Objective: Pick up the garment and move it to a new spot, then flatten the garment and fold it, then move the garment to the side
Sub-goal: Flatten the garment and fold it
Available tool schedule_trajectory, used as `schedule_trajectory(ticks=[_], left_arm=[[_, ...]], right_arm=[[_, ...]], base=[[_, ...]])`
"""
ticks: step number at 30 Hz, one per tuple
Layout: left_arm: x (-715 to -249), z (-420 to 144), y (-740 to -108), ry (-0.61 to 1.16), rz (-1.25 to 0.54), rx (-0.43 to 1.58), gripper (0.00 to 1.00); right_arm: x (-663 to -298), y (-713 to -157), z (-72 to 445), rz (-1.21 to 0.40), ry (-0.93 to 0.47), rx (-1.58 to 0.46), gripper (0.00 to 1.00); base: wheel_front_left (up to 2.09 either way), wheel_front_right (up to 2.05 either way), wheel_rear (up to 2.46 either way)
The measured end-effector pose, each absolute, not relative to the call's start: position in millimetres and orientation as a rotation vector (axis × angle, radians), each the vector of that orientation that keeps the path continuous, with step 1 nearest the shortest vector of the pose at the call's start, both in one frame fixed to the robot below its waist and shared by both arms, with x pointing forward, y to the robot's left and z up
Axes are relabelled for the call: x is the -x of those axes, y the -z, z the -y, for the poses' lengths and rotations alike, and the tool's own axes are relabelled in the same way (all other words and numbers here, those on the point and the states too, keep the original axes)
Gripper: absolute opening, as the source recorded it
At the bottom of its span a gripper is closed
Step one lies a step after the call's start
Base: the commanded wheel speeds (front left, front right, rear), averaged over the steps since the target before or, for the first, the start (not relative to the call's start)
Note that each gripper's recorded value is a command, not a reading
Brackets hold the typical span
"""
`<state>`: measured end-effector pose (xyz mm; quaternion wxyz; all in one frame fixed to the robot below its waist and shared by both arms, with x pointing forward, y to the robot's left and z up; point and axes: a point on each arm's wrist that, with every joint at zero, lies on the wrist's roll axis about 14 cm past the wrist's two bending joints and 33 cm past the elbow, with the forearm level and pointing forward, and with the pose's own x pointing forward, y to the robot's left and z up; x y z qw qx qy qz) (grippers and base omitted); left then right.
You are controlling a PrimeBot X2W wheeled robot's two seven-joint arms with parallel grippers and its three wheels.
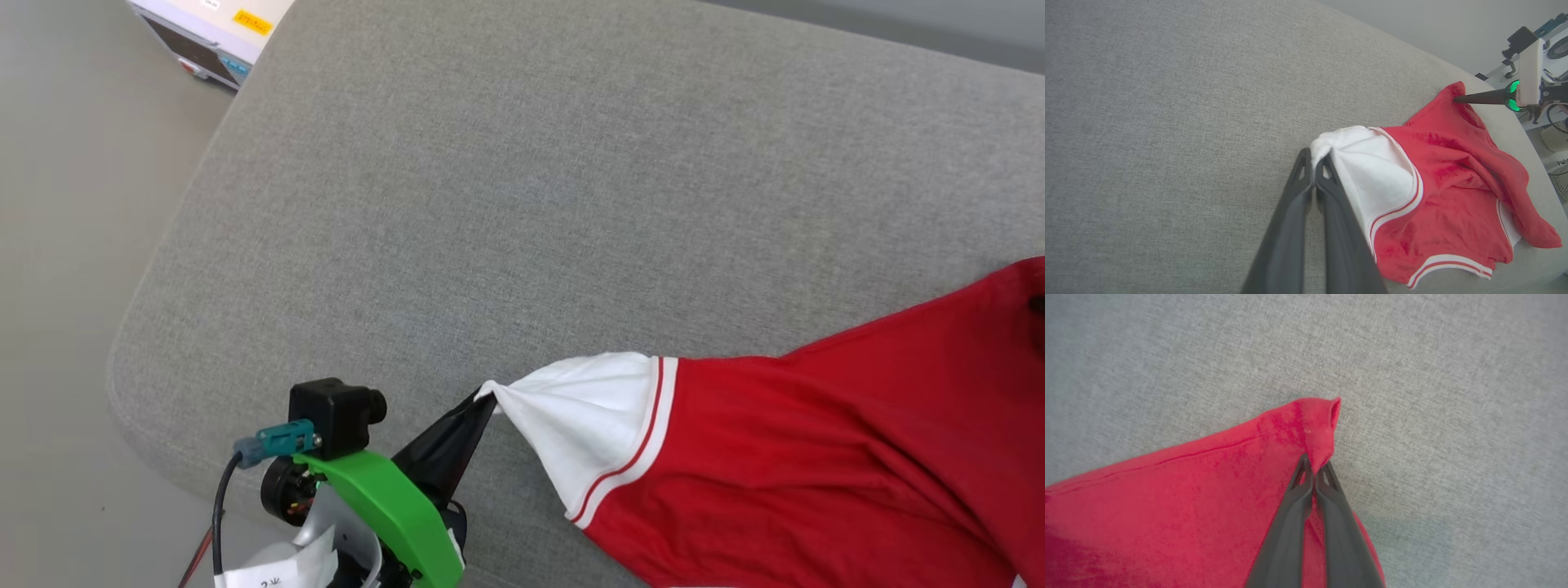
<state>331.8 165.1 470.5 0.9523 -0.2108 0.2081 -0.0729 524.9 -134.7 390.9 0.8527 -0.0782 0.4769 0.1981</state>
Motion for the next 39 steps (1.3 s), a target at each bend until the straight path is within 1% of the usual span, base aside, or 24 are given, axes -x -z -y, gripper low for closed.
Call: schedule_trajectory(ticks=[5,11,14,15,21,24,25,27,33,39], left_arm=[[-330,-164,-481,0.169,-0.396,0.413,0.00],[-330,-165,-499,0.197,-0.346,0.381,0.00],[-333,-163,-514,0.221,-0.306,0.362,0.00],[-336,-160,-529,0.246,-0.263,0.347,0.00],[-340,-148,-564,0.301,-0.151,0.342,0.00],[-345,-146,-589,0.318,-0.065,0.323,0.00],[-352,-142,-629,0.344,0.073,0.312,0.00],[-355,-138,-656,0.367,0.156,0.299,0.00],[-357,-129,-721,0.420,0.349,0.268,0.00],[-362,-124,-770,0.455,0.484,0.239,0.00]], right_arm=[[-525,-420,143,-0.899,-0.393,0.121,0.00],[-520,-465,165,-0.750,-0.344,0.087,0.00],[-516,-495,176,-0.657,-0.326,0.072,0.00],[-509,-523,185,-0.574,-0.312,0.056,0.00],[-489,-583,204,-0.399,-0.280,0.050,0.00],[-475,-618,218,-0.304,-0.251,0.066,0.00],[-460,-647,228,-0.225,-0.229,0.073,0.00],[-448,-664,233,-0.176,-0.218,0.075,0.00],[-418,-703,245,-0.070,-0.196,0.076,0.00],[-399,-727,253,0.002,-0.173,0.085,0.00]], base=[[0.00,0.00,0.00],[0.00,0.00,0.00],[0.00,0.00,0.00],[0.00,0.00,0.00],[0.00,0.00,0.00],[0.00,0.00,0.00],[0.00,0.00,0.00],[0.00,0.00,0.00],[0.00,0.00,0.00],[0.00,0.00,0.00]])
